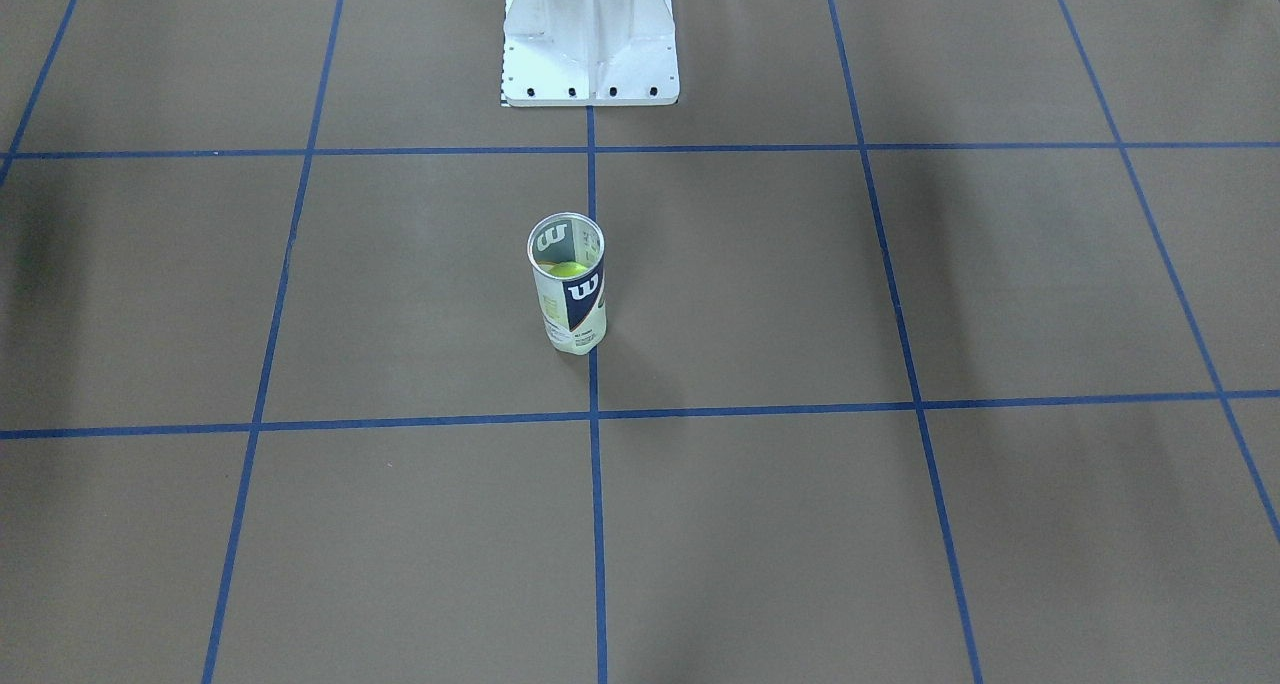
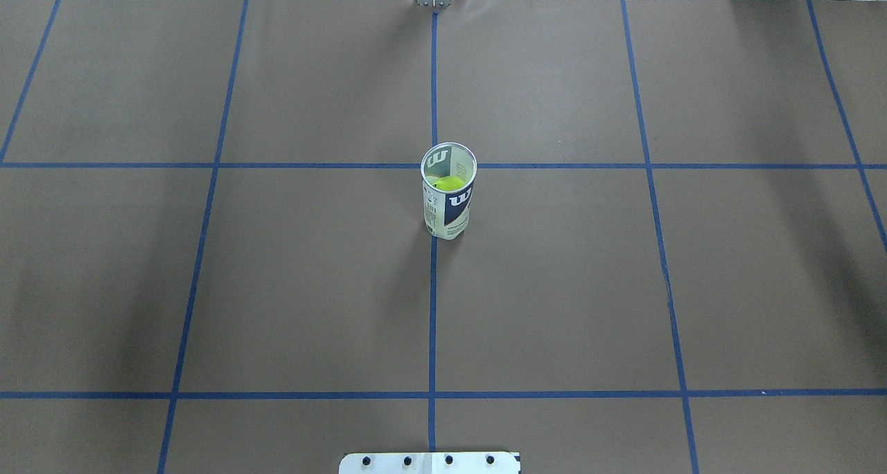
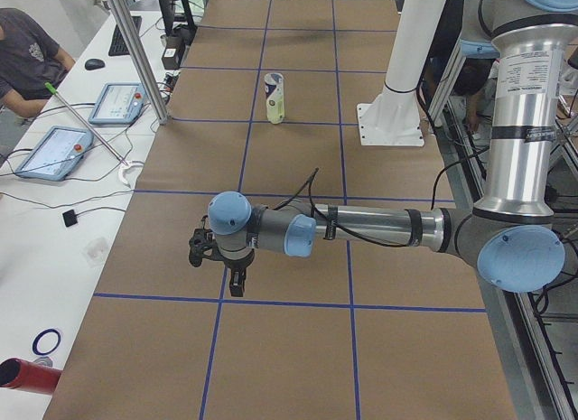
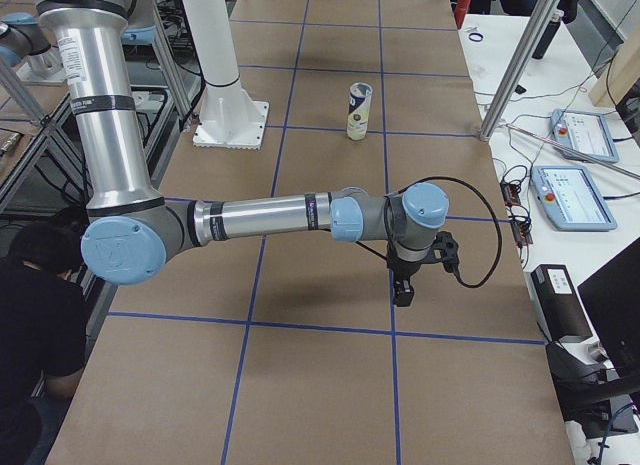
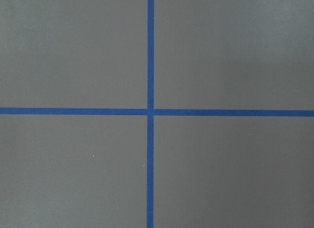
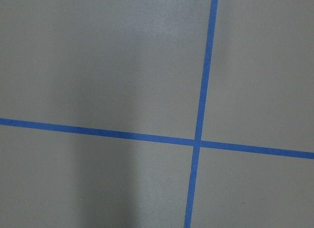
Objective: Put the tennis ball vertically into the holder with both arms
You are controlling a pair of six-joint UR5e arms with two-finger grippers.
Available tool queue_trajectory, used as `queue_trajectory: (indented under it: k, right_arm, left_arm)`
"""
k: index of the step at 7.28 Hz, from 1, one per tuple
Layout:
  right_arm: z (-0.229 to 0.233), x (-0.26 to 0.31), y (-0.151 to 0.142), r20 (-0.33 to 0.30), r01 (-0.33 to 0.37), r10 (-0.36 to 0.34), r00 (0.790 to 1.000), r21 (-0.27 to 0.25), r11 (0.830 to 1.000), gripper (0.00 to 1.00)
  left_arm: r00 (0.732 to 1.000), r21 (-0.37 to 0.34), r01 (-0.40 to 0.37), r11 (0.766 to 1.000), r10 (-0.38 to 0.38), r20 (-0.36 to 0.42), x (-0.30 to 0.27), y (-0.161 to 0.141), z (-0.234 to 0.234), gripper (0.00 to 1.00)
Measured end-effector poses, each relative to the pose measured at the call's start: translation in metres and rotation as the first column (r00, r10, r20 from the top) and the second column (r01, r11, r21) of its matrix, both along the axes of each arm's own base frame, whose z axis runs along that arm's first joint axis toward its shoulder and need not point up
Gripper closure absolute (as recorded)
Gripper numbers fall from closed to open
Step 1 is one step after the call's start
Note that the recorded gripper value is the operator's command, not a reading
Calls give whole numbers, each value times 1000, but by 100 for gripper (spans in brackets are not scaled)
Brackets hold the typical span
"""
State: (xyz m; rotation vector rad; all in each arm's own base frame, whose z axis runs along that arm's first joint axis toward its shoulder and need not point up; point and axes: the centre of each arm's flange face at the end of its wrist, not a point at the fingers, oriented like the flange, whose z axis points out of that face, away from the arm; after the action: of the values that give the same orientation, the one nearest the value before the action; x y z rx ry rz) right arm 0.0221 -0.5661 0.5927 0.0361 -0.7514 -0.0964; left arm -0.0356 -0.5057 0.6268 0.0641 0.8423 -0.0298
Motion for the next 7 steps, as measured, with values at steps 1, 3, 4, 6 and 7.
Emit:
queue_trajectory:
  k: [1,3,4,6,7]
  right_arm:
    - [0,0,0,1,0,0,1000,0,1000,1]
    - [0,0,0,2,0,0,1000,1,1000,1]
    - [0,0,0,1,0,0,1000,2,1000,1]
    - [-1,0,0,1,0,0,1000,3,1000,1]
    - [-1,0,0,2,0,0,1000,3,1000,1]
  left_arm:
    - [1000,6,-6,1000,6,-2,0,5,3,1]
    - [1000,23,-21,1000,21,-2,0,17,13,1]
    - [1000,28,-23,999,23,-1,-1,19,14,1]
    - [1000,23,-20,1000,19,22,-3,29,19,1]
    - [1000,17,-15,1000,15,26,-3,29,18,1]
